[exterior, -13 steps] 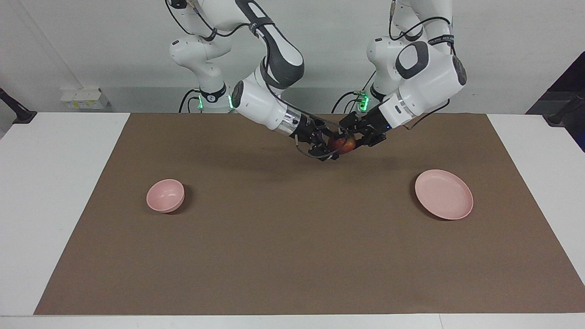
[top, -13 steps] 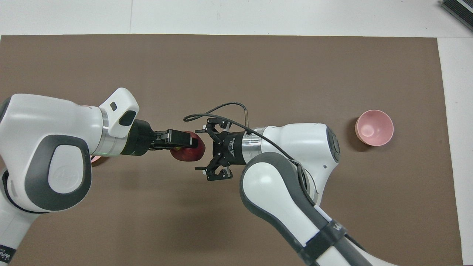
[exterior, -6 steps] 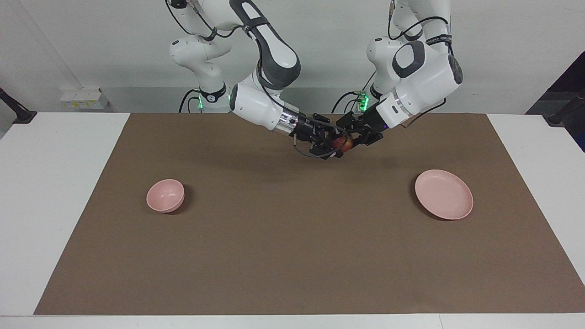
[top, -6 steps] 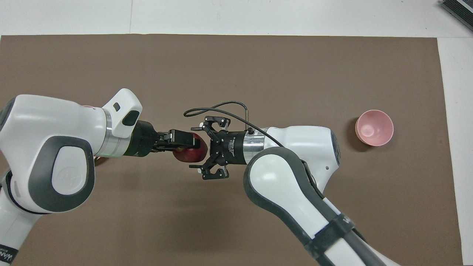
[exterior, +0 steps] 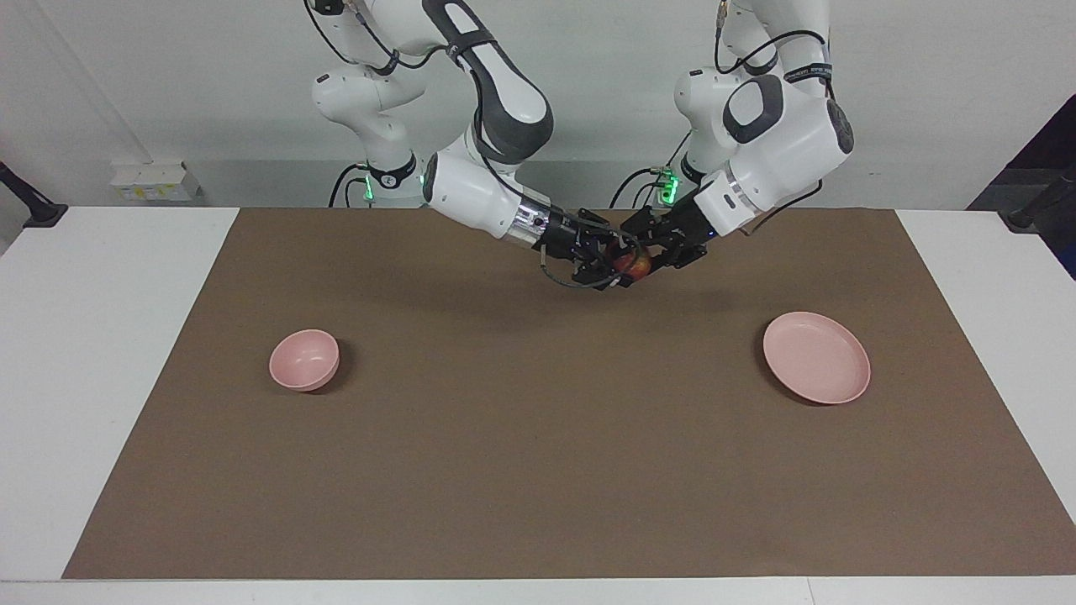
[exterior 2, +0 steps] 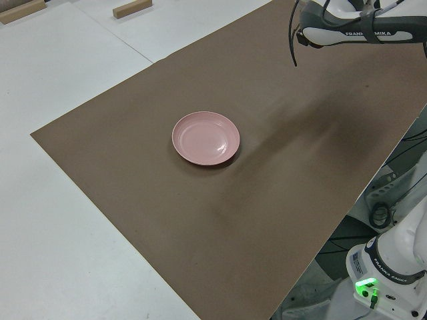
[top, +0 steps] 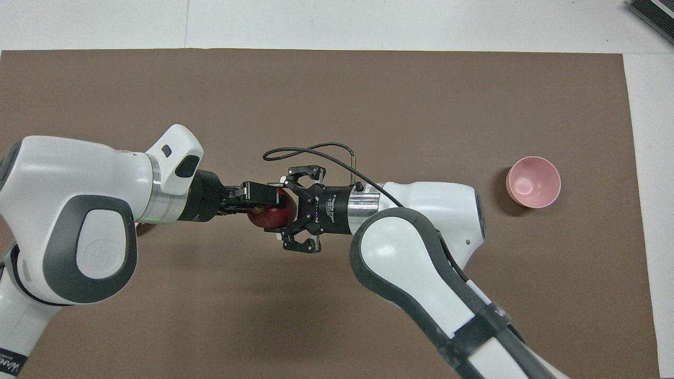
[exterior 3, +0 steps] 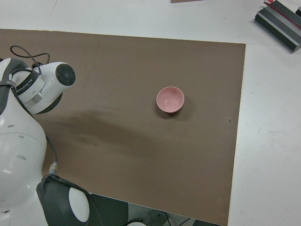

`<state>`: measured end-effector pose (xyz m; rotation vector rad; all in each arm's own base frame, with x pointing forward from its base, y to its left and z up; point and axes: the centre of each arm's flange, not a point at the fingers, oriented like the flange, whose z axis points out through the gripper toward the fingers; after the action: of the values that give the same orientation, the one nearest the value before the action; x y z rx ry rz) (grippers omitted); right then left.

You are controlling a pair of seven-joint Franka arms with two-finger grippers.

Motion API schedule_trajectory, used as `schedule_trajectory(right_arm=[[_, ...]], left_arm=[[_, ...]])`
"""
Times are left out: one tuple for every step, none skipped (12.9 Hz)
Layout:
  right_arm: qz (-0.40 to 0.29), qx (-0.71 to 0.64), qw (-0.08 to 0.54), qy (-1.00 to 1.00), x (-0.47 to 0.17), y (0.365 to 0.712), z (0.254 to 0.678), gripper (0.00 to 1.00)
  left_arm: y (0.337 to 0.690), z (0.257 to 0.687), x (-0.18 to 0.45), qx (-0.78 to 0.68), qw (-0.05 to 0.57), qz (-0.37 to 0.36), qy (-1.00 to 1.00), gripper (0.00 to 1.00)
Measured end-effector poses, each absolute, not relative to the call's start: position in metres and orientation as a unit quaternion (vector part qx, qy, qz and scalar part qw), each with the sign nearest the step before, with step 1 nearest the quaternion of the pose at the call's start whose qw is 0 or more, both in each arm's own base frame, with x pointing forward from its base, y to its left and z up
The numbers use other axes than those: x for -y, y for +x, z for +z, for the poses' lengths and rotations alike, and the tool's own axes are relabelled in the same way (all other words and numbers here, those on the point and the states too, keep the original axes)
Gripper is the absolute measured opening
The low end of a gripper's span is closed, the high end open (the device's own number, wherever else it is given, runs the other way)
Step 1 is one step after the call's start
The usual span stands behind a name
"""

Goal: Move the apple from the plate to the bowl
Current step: 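Close the right gripper on the apple held by the left gripper, then open the left gripper and withdraw while the right gripper holds the apple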

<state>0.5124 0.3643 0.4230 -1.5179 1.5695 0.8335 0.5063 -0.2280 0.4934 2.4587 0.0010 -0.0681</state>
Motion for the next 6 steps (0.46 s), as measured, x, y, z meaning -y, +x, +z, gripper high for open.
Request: schedule_trajectory(right_arm=[[0.328,-0.618,0.392,-0.598,-0.3642,0.5124,0.423,0.78],[0.328,-0.618,0.392,-0.598,-0.3643,0.5123,0.4233,0.78],[0.326,-0.618,0.394,-0.597,-0.3637,0.5133,0.4244,0.78],[0.322,-0.62,0.396,-0.596,-0.3624,0.5144,0.4248,0.78],[0.32,-0.622,0.397,-0.595,-0.3618,0.515,0.4249,0.78],[0.319,-0.622,0.397,-0.595,-0.3616,0.5151,0.4248,0.78]], left_arm=[[0.5063,0.4934,0.228,-0.001,0.334,-0.026,0.942,0.79],[0.5063,0.4934,0.2281,-0.002,0.334,-0.027,0.942,0.8],[0.5055,0.4934,0.229,-0.005,0.334,-0.03,0.942,0.9],[0.5048,0.4935,0.2303,-0.008,0.334,-0.033,0.942,1.0],[0.5044,0.4935,0.231,-0.009,0.334,-0.033,0.942,1.0],[0.5045,0.4935,0.231,-0.009,0.334,-0.034,0.942,1.0]])
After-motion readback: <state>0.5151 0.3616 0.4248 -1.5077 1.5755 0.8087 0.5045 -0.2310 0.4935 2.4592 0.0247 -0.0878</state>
